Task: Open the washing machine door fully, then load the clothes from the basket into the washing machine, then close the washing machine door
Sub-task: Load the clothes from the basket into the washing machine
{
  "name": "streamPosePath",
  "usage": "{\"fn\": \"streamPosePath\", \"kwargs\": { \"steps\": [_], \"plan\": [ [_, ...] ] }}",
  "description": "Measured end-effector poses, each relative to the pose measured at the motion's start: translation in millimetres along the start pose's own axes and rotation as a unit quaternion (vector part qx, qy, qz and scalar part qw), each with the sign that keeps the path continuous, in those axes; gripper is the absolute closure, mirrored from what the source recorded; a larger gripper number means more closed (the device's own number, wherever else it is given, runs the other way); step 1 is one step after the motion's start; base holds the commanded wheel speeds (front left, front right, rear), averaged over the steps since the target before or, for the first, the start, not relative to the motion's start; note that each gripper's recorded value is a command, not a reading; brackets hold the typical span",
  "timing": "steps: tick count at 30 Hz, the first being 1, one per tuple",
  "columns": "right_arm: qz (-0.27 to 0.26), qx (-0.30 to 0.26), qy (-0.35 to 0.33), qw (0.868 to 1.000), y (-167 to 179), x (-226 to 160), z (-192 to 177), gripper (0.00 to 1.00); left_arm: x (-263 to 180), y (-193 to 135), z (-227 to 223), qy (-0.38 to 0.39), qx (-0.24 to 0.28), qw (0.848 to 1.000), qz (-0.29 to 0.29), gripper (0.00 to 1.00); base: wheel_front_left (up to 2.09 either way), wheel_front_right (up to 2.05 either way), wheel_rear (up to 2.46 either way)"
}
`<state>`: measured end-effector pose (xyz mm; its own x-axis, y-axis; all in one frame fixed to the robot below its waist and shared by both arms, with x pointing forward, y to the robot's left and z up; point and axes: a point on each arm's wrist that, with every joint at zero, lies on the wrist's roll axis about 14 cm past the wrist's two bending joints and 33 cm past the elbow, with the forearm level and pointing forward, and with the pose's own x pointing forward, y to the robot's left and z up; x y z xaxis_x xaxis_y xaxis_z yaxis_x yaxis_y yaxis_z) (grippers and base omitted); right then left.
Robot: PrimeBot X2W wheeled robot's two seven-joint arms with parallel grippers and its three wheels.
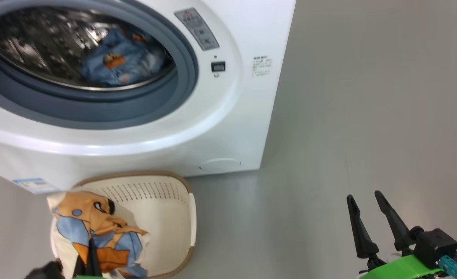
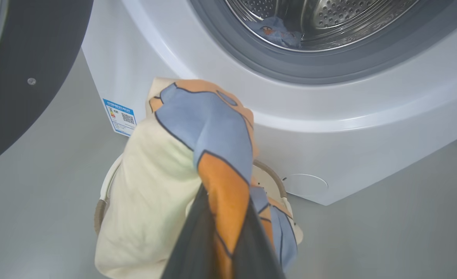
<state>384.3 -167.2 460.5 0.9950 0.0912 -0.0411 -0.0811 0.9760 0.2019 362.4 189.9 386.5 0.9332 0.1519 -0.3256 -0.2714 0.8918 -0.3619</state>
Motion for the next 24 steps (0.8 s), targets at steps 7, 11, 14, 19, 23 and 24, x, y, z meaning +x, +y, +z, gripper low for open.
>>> {"fn": "streamPosePath", "kwargs": {
  "steps": [7, 11, 14, 19, 23, 24],
  "plan": [
    [0.015, -0.009, -0.029, 0.999, 10.4, -12.2, 20.7, 0.0, -31.8, -17.8, 46.9, -0.083, 0.025, 0.996, -0.028, 1.0, 0.0, 0.0, 0.0],
    [0.023, -0.015, -0.039, 0.999, 16.0, -17.9, 27.4, 0.0, -47.8, -19.2, 66.3, -0.119, 0.036, 0.992, -0.031, 1.0, 0.0, 0.0, 0.0],
    [0.027, -0.018, -0.046, 0.998, 18.9, -23.0, 31.6, 0.0, -59.4, -17.9, 70.2, -0.129, 0.037, 0.99, -0.03, 1.0, 0.0, 0.0, 0.0],
    [0.03, -0.019, -0.053, 0.998, 21.6, -32.3, 35.8, 0.0, -75.6, -17.5, 77.7, -0.148, 0.037, 0.988, -0.032, 1.0, 0.0, 0.0, 0.0],
    [0.033, -0.019, -0.06, 0.997, 23.7, -33.1, 40.3, 0.0, -80.4, -20.8, 85.1, -0.161, 0.034, 0.986, -0.038, 1.0, 0.0, 0.0, 0.0],
    [0.034, -0.02, -0.061, 0.997, 24.3, -33.2, 40.9, 0.0, -81.7, -21.5, 87.0, -0.165, 0.035, 0.985, -0.039, 1.0, 0.0, 0.0, 0.0]
  ]
}}
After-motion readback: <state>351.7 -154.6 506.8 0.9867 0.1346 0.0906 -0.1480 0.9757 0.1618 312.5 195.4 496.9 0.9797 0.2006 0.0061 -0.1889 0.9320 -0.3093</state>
